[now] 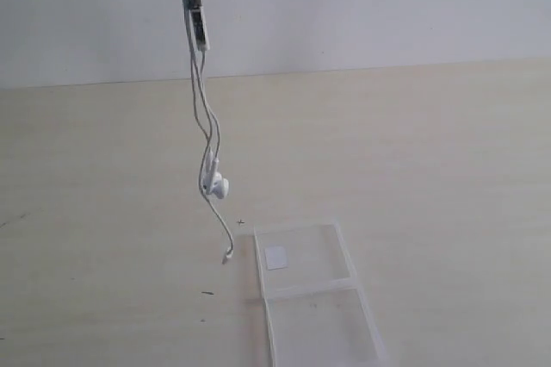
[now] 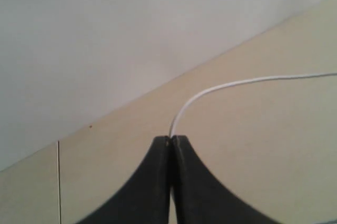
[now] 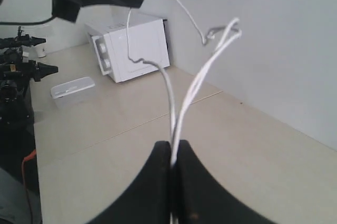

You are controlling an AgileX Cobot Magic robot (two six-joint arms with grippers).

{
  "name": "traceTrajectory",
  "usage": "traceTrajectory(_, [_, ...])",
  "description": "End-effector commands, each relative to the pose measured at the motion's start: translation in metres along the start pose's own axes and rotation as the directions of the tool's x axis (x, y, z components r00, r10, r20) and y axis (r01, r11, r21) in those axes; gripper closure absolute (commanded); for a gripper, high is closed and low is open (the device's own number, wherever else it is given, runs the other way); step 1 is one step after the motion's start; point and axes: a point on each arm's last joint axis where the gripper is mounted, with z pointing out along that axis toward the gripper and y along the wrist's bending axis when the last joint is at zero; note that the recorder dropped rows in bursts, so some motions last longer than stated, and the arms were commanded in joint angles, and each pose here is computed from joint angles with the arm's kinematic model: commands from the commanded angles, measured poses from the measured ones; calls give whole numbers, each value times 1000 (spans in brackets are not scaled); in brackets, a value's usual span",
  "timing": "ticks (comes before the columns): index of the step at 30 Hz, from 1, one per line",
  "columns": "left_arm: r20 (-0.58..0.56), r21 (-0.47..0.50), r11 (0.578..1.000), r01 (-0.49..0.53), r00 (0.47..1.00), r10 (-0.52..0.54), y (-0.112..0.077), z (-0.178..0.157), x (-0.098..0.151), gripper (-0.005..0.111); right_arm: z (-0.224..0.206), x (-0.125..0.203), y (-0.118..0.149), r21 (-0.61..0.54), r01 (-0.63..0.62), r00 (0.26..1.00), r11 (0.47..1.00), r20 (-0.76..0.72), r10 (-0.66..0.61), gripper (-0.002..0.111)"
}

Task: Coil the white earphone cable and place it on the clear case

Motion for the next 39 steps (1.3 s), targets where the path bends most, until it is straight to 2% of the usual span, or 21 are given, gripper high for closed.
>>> traceTrajectory(1, [-131,34,999,-29,991,34,-16,32,23,107,-4,-7,-3,53,4,999,999,34,-6,108])
traceTrajectory(5, [-318,143,989,-47,944,90,-44,72,64,107,-5,-8,-7,98,3,999,995,49,-8,108])
traceTrajectory(10, [-356,172,983,-67,926,126,-58,95,88,107,-5,-9,-7,102,6,999,995,50,-12,108])
traceTrajectory(18, [-340,187,979,-79,930,140,-68,112,103,107,-5,-9,-8,108,6,999,994,52,-12,108])
traceTrajectory(30, [-334,228,974,-10,938,88,-74,112,103,105,-5,-9,-8,116,6,998,993,54,-12,108])
traceTrajectory(32, [-336,225,974,1,939,77,-74,112,103,99,-5,-9,-8,116,6,998,993,54,-12,108])
traceTrajectory(34, [-343,227,974,2,936,78,-74,112,104,86,-5,-9,-8,114,6,998,993,54,-12,108])
traceTrajectory(39, [-374,244,970,5,923,89,-75,110,107,36,-5,-9,-8,112,6,999,994,53,-12,108])
